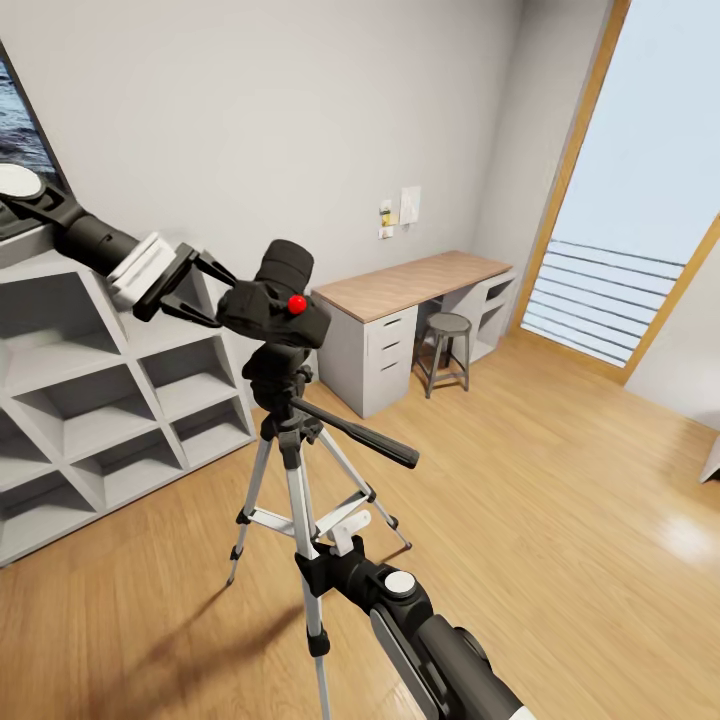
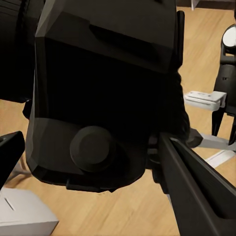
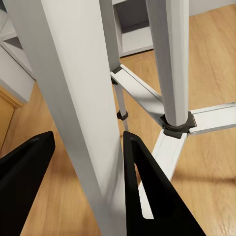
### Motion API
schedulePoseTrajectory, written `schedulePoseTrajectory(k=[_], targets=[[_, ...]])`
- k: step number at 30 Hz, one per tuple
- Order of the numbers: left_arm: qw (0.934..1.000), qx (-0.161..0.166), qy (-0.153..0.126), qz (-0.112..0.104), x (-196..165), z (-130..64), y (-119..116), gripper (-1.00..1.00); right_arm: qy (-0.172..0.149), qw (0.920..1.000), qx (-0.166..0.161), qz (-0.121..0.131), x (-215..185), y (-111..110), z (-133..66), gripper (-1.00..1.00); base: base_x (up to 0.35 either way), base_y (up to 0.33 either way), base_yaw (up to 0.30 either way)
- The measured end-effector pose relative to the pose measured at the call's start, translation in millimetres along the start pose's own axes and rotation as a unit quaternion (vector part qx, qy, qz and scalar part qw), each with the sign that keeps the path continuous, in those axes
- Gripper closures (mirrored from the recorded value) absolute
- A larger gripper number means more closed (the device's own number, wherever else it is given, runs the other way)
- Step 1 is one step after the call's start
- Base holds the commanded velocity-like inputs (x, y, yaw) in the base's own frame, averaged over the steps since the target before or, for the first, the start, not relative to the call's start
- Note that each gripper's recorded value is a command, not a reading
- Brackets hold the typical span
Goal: Attach the digital camera to the camera tripod in the bedroom.
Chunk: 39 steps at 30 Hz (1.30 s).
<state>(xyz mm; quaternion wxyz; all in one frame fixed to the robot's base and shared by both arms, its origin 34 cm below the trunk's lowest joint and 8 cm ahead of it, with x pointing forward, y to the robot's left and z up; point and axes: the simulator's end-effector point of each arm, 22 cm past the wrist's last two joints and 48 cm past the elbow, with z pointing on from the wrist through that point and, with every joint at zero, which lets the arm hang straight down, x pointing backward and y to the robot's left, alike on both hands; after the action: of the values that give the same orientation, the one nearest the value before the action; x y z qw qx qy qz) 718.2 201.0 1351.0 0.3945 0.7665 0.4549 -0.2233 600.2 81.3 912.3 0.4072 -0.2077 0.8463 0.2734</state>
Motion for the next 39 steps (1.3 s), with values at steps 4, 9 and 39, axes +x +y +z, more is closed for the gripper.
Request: schedulePoseTrajectory(k=[4,9,39], targets=[[1.0000,-0.003,-0.002,0.006,4,-2.5,-3,1.00,0.000,1.0000,0.000,0.000,0,0,0.0,1.00,0.000,0.000,0.000],[0.9997,-0.014,-0.019,0.008,2,-7.5,-2,1.00,0.000,1.0000,0.000,0.000,0,0,0.0,1.00,0.000,0.000,0.000],[0.9978,-0.035,-0.040,-0.040,19,-9.9,-6,1.00,-0.004,0.9999,0.005,-0.013,-2,-1,0.4,1.00,0.000,0.000,0.000]])
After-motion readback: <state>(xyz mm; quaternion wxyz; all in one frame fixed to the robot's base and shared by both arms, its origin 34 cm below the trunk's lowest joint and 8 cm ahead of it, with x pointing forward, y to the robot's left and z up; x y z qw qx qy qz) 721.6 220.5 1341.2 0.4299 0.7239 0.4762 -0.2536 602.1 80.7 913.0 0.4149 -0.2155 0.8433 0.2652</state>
